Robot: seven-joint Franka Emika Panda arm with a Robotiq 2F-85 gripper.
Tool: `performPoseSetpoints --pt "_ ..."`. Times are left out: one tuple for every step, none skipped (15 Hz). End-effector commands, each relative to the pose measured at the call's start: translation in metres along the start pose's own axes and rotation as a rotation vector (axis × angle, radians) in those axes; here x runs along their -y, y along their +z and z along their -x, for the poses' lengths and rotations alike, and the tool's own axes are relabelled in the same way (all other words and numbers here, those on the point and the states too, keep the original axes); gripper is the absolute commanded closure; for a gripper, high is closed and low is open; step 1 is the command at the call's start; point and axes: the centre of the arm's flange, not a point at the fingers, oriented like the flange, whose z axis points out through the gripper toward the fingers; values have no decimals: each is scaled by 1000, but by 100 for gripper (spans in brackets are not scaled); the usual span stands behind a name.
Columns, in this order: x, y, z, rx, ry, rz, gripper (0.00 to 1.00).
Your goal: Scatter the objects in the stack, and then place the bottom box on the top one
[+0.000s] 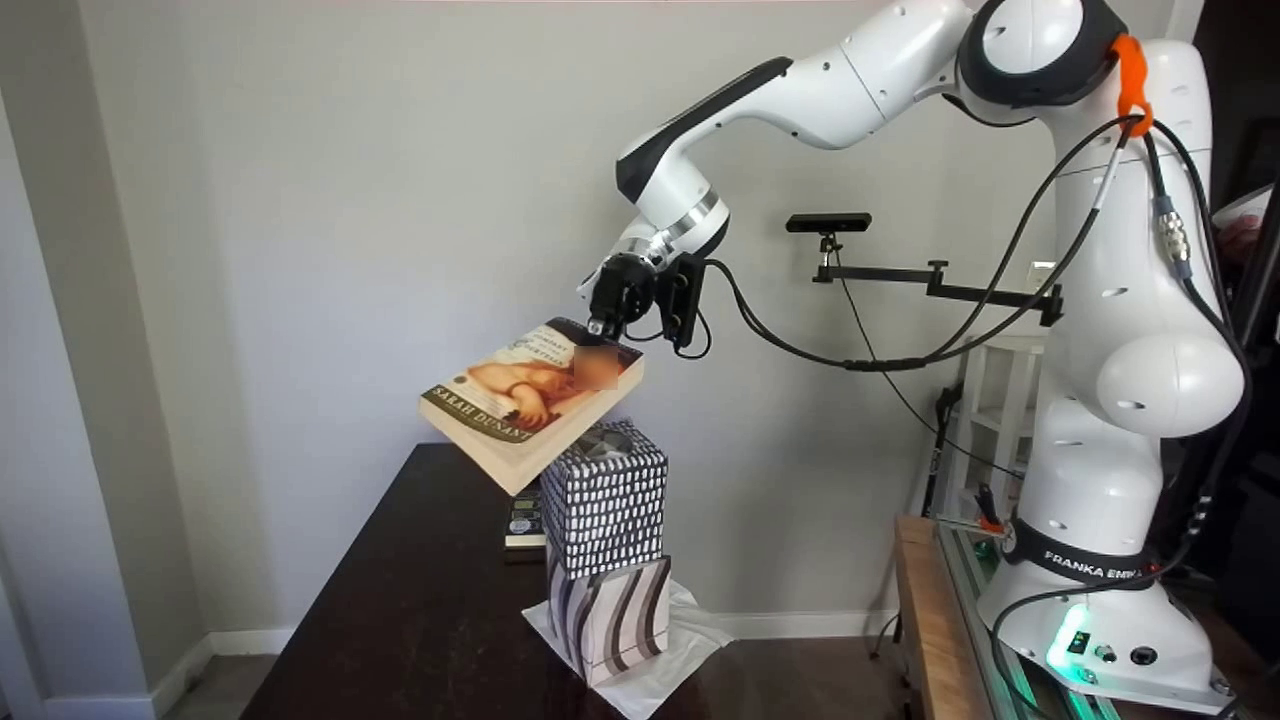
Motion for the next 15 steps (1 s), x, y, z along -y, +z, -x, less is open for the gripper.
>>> performPoseSetpoints --pt "8 -22 -5 -139 91 39 93" --pt "7 -27 -5 -172 106 60 93" --pt "7 -32 -6 -208 123 79 93" --pt "6 -37 -7 -239 141 97 93" --pt "6 -42 -7 -267 157 113 93" --pt "6 -46 -7 -294 174 130 93" --pt "6 -50 -7 -318 189 148 93" --pt "5 -53 -7 -344 211 170 93" --pt "5 -55 -7 -370 236 191 93" --pt "3 -57 -6 -396 263 211 93" --pt "2 -59 -5 -414 286 226 93" --pt "-1 -61 -4 -431 309 232 93" --pt "-5 -62 -3 -449 333 234 93" --pt "-8 -63 -3 -462 350 237 93" --pt "-10 -64 -2 -480 368 244 93"
